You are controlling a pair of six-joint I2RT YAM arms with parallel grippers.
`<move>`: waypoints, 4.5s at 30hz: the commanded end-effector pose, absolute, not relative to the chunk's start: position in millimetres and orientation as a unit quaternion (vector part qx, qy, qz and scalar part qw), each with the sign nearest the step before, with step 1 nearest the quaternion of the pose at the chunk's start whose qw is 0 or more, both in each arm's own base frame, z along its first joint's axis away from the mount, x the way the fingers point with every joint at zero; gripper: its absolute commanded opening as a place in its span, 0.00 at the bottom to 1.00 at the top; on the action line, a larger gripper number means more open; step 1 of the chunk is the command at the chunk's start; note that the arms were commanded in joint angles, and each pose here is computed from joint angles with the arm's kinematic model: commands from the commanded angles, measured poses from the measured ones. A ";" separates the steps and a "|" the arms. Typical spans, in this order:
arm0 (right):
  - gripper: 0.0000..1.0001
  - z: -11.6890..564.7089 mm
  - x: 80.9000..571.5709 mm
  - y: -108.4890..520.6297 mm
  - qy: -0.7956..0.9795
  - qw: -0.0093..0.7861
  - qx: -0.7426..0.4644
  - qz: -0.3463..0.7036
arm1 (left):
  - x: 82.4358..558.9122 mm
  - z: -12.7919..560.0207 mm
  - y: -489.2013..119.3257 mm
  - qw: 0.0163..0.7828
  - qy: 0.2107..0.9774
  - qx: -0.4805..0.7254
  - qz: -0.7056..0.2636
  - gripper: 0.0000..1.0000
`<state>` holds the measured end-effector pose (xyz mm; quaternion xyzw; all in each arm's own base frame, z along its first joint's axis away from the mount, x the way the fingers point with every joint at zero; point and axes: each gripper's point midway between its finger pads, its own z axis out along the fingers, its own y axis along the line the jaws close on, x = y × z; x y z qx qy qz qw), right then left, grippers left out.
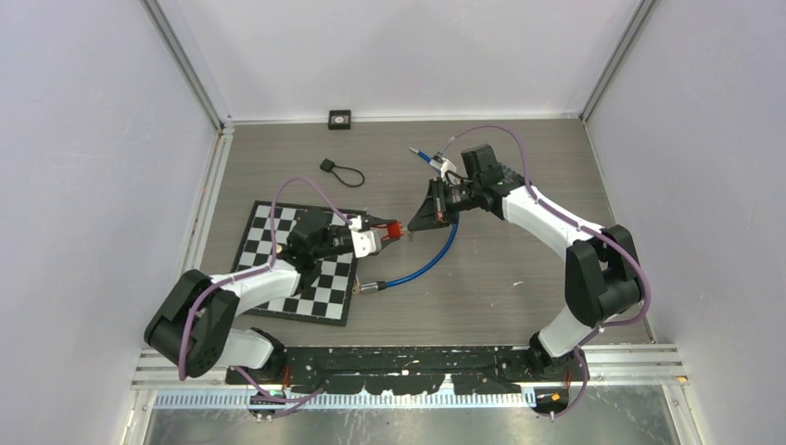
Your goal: Unlock with the key
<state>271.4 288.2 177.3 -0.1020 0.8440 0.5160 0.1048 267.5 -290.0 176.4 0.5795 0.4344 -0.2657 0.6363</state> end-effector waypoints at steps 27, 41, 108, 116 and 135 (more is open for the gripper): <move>0.00 205.8 283.2 283.0 0.803 0.242 -0.192 0.511 | 265.0 235.3 -301.4 0.686 0.409 0.521 -0.302 0.00; 0.01 202.9 299.1 250.4 0.801 0.298 -0.139 0.500 | 282.5 221.4 -306.3 0.645 0.496 0.481 -0.327 0.00; 0.00 217.8 303.4 157.5 0.821 0.398 -0.126 0.390 | 316.8 132.1 -355.9 0.475 0.603 0.597 -0.232 1.00; 0.00 237.1 319.9 168.4 0.812 0.396 -0.086 0.420 | 288.2 195.9 -372.5 0.461 0.633 0.535 -0.317 0.86; 0.01 244.9 304.3 187.8 0.783 0.390 -0.111 0.471 | 261.1 213.8 -412.5 0.362 0.647 0.512 -0.435 0.51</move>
